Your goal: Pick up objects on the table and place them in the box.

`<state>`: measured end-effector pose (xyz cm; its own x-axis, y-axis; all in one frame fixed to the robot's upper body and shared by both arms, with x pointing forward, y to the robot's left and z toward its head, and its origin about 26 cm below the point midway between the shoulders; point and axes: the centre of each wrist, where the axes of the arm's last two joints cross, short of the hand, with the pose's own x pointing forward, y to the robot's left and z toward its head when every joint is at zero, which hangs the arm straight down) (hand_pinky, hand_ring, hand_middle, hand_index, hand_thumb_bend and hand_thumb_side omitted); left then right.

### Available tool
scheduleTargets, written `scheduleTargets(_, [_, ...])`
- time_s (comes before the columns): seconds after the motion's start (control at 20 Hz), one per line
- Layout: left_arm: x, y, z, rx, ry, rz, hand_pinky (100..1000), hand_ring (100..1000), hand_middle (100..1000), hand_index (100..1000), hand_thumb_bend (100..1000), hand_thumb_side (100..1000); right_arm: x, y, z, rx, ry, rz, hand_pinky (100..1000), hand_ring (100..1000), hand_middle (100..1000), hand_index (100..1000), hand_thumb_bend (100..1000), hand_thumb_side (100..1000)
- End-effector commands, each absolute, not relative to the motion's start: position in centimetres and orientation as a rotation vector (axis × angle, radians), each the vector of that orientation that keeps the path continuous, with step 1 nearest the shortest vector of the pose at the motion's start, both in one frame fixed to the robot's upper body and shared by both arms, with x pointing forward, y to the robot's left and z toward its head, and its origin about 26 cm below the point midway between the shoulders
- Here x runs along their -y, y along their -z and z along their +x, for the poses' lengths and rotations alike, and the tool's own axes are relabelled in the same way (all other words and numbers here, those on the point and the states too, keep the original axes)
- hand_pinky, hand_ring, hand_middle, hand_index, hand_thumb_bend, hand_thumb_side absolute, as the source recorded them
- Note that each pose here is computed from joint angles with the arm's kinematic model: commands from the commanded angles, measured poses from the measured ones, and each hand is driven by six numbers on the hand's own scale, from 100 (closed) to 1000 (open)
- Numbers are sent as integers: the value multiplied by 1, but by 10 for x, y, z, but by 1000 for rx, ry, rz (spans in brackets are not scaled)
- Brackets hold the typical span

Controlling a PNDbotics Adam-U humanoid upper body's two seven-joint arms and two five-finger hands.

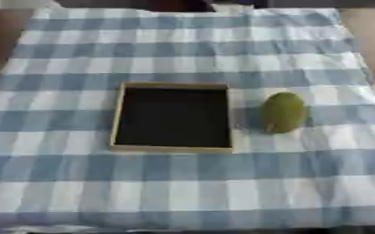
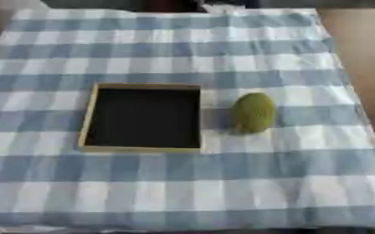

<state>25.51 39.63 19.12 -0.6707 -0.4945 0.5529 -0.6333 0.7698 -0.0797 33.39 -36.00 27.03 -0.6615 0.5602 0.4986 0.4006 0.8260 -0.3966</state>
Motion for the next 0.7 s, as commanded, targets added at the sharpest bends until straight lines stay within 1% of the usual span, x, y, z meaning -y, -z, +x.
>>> scheduleTargets(0.05, [-398,-200,251,2477,-347,870,636,512,689,818,100,499,364,-280,331,2396,-349,-737,782,786,687,752,202,211])
scheduleTargets(0.35, [-398,-200,251,2475,-344,871,636,512,689,818,100,498,362,-282,331,2395,-389,-739,783,789,693,755,223,210])
scheduleTargets(0.45, [-398,-200,251,2475,-341,871,636,512,689,818,100,499,360,-287,332,2390,-486,-774,784,793,704,762,245,204])
scheduleTargets(0.55, [-398,-200,251,2475,-337,870,636,512,689,818,100,499,357,-291,333,2372,-658,-823,787,798,716,769,262,215])
scheduleTargets(0.6, [-398,-200,251,2475,-335,869,636,511,689,818,100,499,356,-293,334,2358,-744,-842,790,803,717,776,410,174])
scheduleTargets(0.65, [-398,-200,251,2476,-333,868,636,512,689,818,100,499,354,-294,335,2340,-837,-858,792,807,731,783,360,202])
scheduleTargets(0.7, [-398,-200,251,2475,-330,868,636,512,689,818,100,501,354,-295,336,2319,-921,-872,796,812,745,796,319,255])
